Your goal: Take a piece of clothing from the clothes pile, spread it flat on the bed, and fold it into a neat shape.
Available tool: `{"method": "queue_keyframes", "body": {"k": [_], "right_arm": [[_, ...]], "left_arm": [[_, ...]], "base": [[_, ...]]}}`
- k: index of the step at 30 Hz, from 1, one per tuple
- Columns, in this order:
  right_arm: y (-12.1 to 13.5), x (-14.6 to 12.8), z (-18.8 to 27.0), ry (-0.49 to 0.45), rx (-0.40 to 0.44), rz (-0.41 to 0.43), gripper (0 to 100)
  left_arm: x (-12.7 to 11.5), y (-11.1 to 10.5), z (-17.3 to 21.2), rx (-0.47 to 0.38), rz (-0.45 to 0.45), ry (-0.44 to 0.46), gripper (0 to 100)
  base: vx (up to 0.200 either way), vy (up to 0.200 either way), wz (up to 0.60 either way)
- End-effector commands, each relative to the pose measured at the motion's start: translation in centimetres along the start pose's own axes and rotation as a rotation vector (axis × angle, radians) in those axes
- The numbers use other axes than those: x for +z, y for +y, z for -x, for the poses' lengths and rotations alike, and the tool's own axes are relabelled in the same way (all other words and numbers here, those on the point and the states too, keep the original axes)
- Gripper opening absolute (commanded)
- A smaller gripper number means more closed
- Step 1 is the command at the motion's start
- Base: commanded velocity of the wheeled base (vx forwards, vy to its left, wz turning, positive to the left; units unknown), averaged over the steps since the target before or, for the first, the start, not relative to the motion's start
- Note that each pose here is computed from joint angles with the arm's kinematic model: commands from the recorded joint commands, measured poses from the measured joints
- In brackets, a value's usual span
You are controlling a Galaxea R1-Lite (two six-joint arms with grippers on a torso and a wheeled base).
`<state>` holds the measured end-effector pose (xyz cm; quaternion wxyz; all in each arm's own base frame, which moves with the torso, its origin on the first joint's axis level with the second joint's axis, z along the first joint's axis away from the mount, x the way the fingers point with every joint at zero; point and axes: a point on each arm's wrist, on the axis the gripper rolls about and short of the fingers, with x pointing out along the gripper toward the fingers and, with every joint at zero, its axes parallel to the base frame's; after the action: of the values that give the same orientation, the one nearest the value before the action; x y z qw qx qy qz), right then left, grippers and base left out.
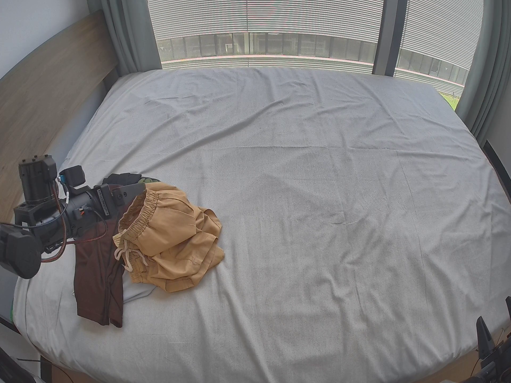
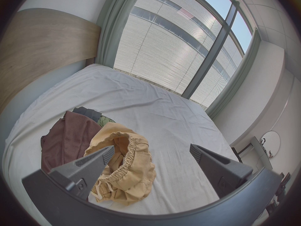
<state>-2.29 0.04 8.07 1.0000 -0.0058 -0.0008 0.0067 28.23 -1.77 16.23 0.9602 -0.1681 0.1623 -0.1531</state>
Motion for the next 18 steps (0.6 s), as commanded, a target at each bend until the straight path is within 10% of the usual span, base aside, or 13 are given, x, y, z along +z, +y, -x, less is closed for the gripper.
{"method": "queue_keyframes", "body": {"k": [1,18], "right_arm": [[0.0,-0.5,0.0,0.001,0.000,0.001,100],[0.0,-0.5,0.0,0.001,0.000,0.001,100]], "left_arm": [[-0.7,1.1,-2.2,0.020,0.017,0.044,100],[-2.2,2.4,-7.3,0.017,0.028,0.116,100]], "base": [[0.000,0.000,0.00],[0.000,0.000,0.00]]}}
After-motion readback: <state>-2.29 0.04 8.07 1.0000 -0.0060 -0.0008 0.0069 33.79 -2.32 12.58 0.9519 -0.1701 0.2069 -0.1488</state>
